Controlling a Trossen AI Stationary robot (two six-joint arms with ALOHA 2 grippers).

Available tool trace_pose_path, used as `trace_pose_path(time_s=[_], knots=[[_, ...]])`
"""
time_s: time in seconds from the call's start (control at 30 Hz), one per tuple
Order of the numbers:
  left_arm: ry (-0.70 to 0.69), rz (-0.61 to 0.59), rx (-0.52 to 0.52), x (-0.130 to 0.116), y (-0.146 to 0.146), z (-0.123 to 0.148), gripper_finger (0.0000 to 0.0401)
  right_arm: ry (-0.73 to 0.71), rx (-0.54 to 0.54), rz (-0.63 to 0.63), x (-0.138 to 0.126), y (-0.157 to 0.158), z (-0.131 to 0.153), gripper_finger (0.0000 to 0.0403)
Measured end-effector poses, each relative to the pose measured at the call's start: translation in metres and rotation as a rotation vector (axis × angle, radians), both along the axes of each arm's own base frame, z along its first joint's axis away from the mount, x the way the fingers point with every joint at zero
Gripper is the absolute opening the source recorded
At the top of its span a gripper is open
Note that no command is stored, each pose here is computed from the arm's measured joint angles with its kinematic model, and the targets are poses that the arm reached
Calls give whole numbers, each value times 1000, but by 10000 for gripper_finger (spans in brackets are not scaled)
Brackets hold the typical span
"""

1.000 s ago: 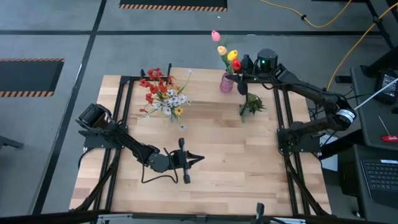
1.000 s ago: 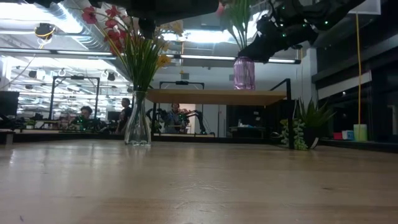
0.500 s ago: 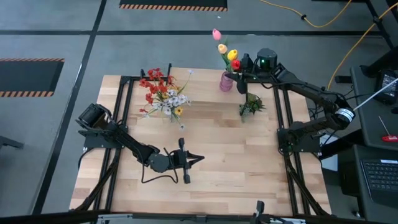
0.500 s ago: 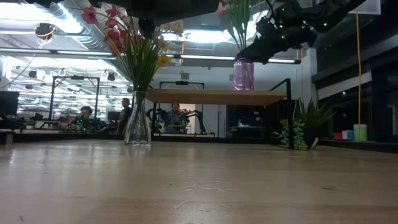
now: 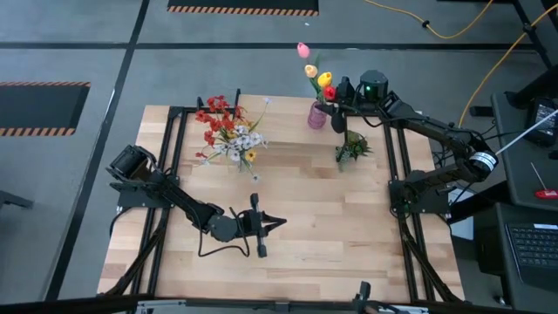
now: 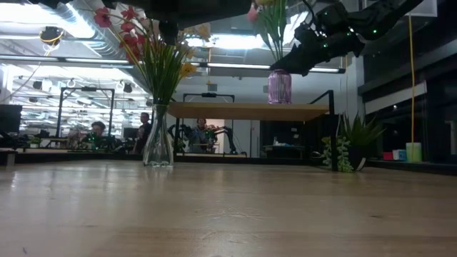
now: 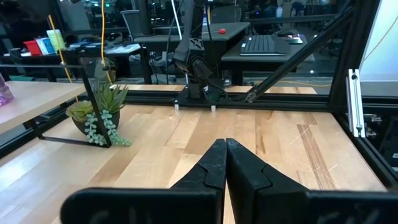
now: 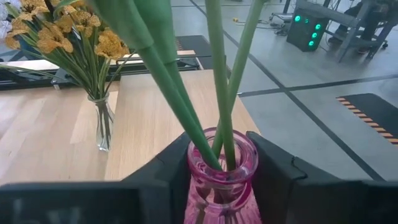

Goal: Pick and place flowers into a vace then onto a shelf
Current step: Put the purple vase with flowers on the shelf, then put the transparent vase with flowers on the shelf

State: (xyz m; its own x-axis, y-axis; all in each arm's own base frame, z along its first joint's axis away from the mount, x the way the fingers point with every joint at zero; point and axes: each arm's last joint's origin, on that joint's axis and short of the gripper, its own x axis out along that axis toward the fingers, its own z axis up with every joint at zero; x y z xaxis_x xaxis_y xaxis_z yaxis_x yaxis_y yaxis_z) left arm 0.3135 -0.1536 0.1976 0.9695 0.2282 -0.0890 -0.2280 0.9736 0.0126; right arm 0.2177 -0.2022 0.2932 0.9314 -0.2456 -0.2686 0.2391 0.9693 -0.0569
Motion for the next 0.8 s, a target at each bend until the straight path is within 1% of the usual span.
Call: trace_pose_path(time_s=[0.07,0.2,0.3,0.43,0.8], knots=[[0,0,0,0,0,0,5,0,0,0,0,0,0,150],[0,0,0,0,0,0,2,-1,4,-1,0,0,0,225],[0,0,0,0,0,0,1,-5,9,-4,-1,1,1,258],[0,0,1,0,0,0,5,-9,6,-4,-1,1,3,271],[0,-1,1,0,0,0,3,-19,-23,-12,-14,13,18,274]])
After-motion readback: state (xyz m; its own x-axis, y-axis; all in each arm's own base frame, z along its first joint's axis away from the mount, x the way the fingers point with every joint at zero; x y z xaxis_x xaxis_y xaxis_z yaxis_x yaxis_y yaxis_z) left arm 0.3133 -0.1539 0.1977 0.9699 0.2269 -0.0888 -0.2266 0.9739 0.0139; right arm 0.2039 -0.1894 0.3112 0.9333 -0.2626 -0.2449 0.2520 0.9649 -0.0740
